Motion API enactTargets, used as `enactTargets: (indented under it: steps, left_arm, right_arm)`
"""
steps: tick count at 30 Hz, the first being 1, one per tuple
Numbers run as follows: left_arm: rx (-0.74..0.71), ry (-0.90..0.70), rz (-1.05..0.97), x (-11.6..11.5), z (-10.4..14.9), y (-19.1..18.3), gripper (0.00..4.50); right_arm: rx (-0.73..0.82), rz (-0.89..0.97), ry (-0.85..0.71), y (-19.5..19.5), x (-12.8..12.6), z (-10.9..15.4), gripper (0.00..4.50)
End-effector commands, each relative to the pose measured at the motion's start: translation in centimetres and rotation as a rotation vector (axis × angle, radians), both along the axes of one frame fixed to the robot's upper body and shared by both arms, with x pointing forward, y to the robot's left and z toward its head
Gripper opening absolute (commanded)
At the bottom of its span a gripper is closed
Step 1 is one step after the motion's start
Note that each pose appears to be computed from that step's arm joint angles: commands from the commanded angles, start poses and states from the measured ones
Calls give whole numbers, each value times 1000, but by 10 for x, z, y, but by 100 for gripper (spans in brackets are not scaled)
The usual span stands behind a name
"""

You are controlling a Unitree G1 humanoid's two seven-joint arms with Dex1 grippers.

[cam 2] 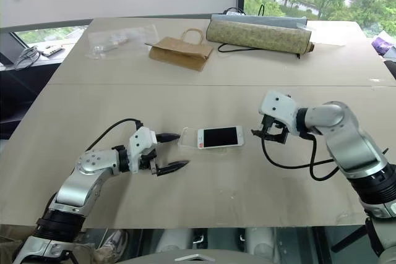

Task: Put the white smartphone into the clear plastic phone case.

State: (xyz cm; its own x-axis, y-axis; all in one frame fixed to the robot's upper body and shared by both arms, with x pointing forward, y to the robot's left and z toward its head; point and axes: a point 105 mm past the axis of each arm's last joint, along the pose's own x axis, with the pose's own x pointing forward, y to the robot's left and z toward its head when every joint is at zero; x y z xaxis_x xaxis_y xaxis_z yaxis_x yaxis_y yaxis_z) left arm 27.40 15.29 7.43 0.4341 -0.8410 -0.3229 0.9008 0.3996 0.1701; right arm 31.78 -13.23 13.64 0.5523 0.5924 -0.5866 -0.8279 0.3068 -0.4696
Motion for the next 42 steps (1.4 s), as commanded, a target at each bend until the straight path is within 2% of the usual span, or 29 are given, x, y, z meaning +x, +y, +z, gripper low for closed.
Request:
enactTargets:
  steps: [1, 9, 17, 21, 28, 33, 41, 42]
  left_arm:
    - [5, 14, -12, -2, -4, -1, 450]
    - [6, 11, -11, -3, -3, -1, 450]
    - [1, 13, -11, -3, -3, -3, 450]
    - [-1, 13, -9, -3, -3, -4, 450]
    - [-1, 12, -2, -4, -3, -3, 450]
    - [-3, 7, 4, -3, -1, -3, 450]
    - [-4, 1, 9, -2, 1, -3, 450]
    - [-4, 0, 10, -2, 1, -3, 450]
  right_arm:
    - [-15, 52, -58, 14, 3, 5, 440]
    - [81, 189, 26, 46, -21, 5, 440]
    - [89, 265, 74, 56, -39, 1, 440]
    - [94, 227, 66, 52, -34, 0, 440]
    - [71, 63, -52, 20, -1, 15, 440]
    - [74, 20, -105, 25, 16, 13, 440]
    - [103, 107, -35, 48, 1, -4, 440]
    - [106, 119, -25, 49, -2, -5, 417]
